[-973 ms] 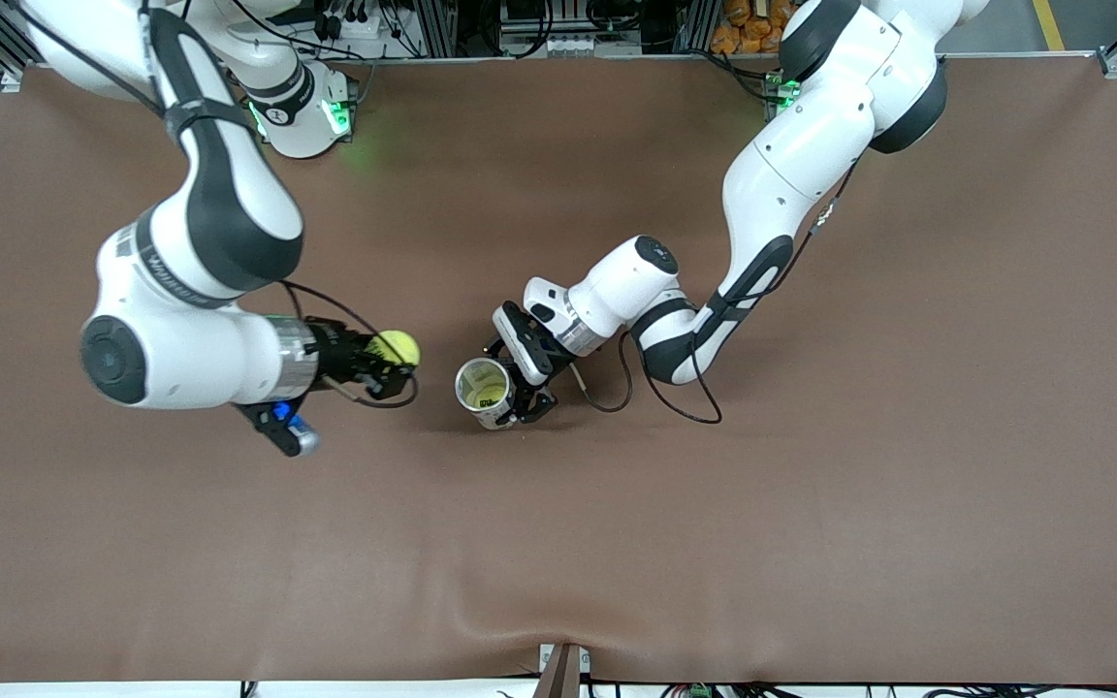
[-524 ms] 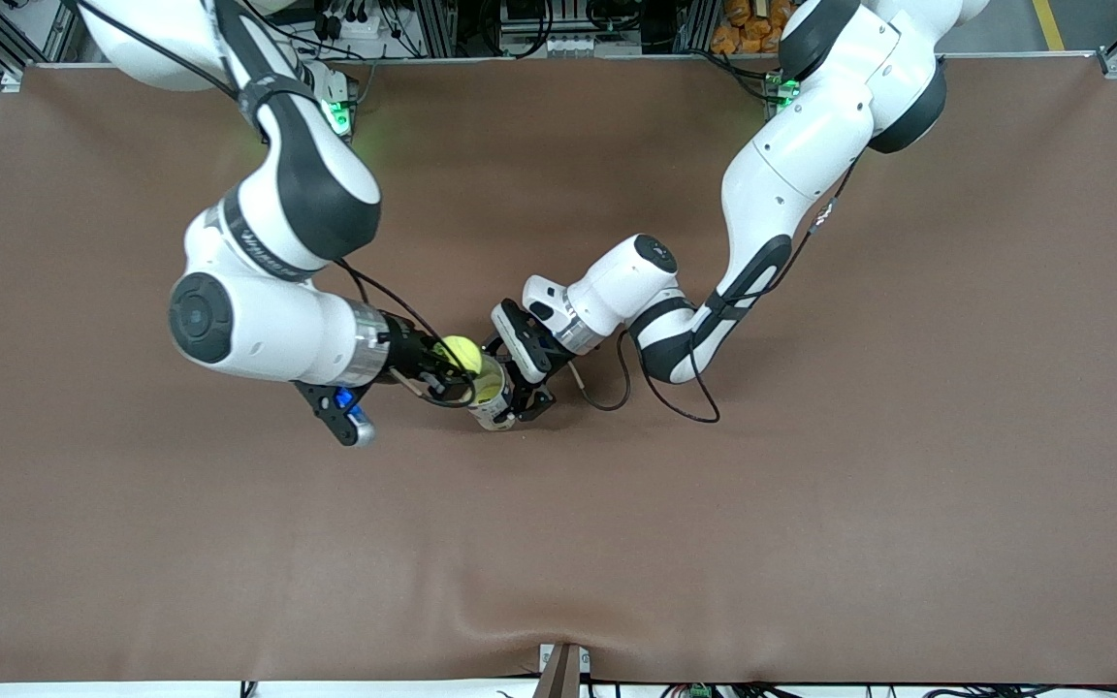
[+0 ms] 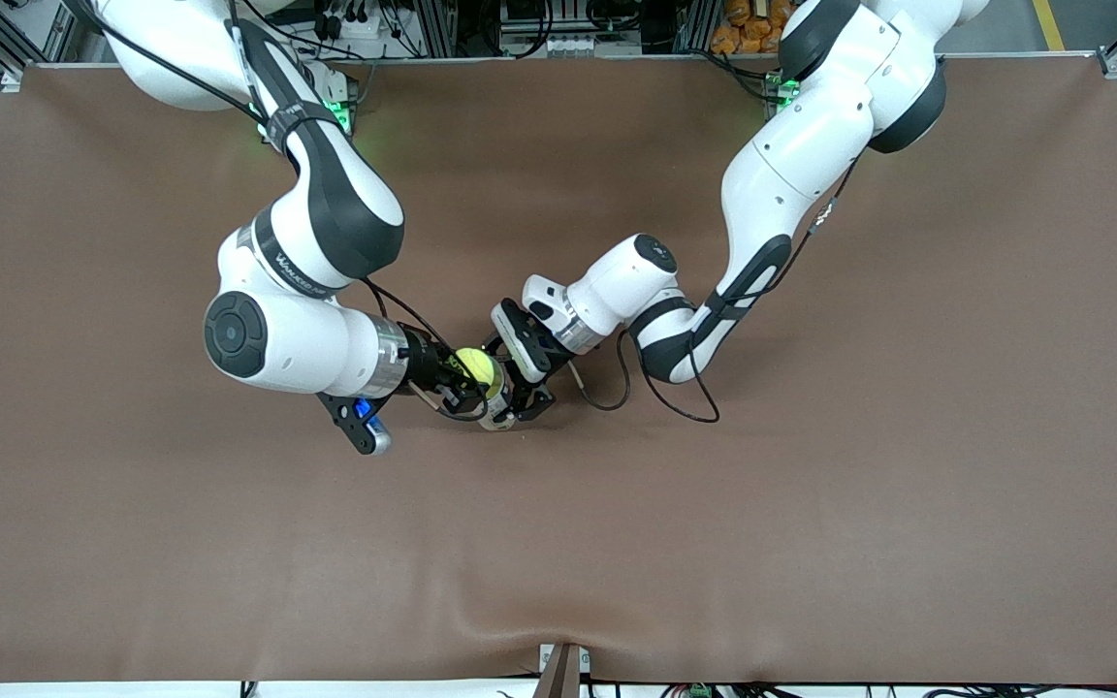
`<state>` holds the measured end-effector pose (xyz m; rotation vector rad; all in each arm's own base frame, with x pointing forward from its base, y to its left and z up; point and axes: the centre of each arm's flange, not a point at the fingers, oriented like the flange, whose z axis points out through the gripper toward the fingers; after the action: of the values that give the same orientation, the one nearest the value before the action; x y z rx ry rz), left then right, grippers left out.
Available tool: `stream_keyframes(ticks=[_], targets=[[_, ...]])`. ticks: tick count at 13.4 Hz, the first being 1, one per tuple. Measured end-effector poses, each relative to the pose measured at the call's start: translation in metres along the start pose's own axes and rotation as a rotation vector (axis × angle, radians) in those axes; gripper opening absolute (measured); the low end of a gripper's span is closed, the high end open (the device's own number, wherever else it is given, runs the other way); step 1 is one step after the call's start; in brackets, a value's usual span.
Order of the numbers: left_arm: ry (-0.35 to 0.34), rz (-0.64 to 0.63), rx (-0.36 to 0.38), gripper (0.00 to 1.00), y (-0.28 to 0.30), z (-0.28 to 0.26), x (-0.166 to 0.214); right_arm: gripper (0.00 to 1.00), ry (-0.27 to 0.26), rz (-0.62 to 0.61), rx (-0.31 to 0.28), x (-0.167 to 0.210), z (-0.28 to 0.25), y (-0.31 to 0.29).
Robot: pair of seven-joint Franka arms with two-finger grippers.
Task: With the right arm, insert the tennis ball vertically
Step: 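Carry the second ball over the can and drop it inside, then withdraw the right gripper while the left gripper lowers the can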
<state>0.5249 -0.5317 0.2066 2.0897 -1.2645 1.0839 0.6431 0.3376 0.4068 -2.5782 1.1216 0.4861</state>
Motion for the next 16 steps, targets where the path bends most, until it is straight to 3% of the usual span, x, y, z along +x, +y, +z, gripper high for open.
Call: stream_keyframes(ticks=[3,7,10,12,13,16], targets=[[0.001,0.0,-0.001,0.84,0.0,0.0,0.0,1.0,-0.004,-0.009,-0.014,-0.007,0.017,-0.004],[0.004,0.0,-0.001,0.84,0.0,0.0,0.0,1.0,0.025,-0.02,0.034,0.002,-0.006,-0.008],[0.005,0.0,-0.002,0.86,0.001,0.0,0.001,1.0,0.073,-0.164,0.1,0.044,-0.073,0.003],[0.006,-0.002,-0.003,1.0,0.001,0.0,0.001,1.0,0.139,-0.316,0.087,0.092,-0.105,0.026],[0.006,-0.002,-0.003,1.0,0.001,0.0,0.001,1.0,0.171,-0.386,0.067,0.117,-0.117,0.04],[0.002,-0.002,-0.007,1.0,0.003,0.0,-0.001,1.0,0.169,-0.532,0.012,0.193,-0.15,0.098]])
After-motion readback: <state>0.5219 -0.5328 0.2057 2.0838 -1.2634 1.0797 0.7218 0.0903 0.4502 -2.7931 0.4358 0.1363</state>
